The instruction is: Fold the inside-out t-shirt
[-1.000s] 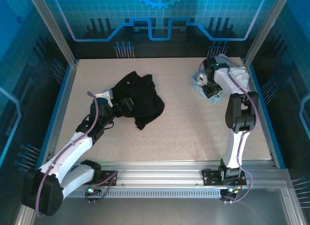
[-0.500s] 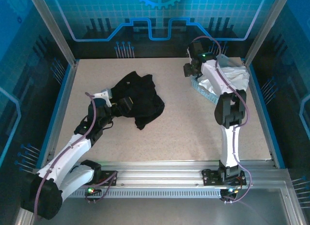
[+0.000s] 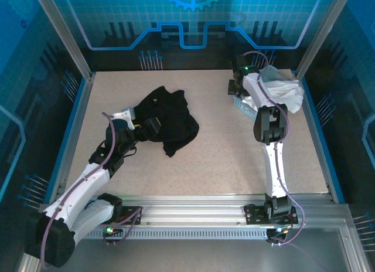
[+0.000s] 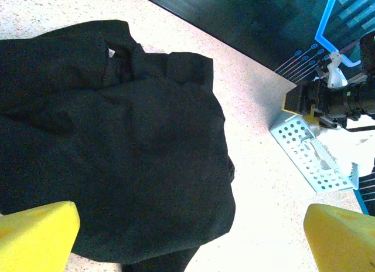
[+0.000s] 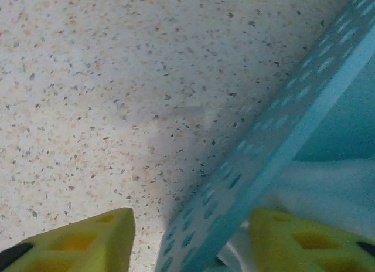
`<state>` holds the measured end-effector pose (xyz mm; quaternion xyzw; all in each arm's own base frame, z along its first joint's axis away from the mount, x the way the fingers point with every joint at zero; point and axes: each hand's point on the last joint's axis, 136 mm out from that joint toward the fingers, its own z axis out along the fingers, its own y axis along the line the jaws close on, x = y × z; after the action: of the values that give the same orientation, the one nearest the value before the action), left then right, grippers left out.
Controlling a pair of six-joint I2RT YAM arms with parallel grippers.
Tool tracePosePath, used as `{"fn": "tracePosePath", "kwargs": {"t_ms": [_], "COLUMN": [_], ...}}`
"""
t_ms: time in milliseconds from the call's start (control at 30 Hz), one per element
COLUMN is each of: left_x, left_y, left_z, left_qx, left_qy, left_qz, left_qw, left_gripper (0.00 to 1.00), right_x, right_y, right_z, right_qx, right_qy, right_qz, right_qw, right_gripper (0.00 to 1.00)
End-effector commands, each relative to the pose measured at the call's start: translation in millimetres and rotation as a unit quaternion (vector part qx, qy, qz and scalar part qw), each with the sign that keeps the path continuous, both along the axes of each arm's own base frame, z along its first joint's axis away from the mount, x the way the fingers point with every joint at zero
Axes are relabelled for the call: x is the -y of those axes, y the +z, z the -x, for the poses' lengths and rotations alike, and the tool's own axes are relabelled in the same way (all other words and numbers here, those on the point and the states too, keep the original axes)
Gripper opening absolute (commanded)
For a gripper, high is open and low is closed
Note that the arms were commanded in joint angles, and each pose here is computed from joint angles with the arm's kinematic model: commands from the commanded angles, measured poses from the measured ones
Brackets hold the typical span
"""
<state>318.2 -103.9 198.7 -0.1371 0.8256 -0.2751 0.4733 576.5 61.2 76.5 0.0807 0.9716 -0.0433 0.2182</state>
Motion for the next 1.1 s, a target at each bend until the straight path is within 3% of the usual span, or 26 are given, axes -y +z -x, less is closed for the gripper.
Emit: {"fn": "tracePosePath", "kwargs": {"t_ms": [0, 267, 500, 767, 1067], "left_x": [1.3, -0.1, 2.8, 4.7, 9.5], "left_y": [8.5, 3.6, -0.2, -4.1, -14.2], "left_z": [0.2, -0.6, -4.6, -7.8, -13.4], "left_qx": [0.017, 0.013, 0.008, 0.002, -0.012], "left_qy": [-0.007, -0.004, -0.009, -0.012, -0.018], "left_qz": [-0.013, -0.018, -0.018, -0.02, -0.014], "left_qw": [1.0, 1.0, 1.0, 1.0, 1.0], "left_gripper": [0.99, 0.99, 0.99, 0.99, 0.99], "right_x": [19.3, 55.9, 82.4, 121.8, 185.3], "right_y": [7.9, 0.8, 10.7, -0.3, 9.2], "right_z": [-4.1, 25.4, 47.3, 69.7, 86.2], "right_qx": [0.006, -0.025, -0.046, -0.107, -0.152], "right_qy": [-0.025, -0.015, 0.046, 0.129, 0.09], "right_qz": [-0.02, -0.006, 0.047, 0.108, 0.185], "right_qw": [0.999, 1.0, 0.997, 0.98, 0.967], "right_gripper": [0.48, 0.3, 0.19, 0.16, 0.22]}}
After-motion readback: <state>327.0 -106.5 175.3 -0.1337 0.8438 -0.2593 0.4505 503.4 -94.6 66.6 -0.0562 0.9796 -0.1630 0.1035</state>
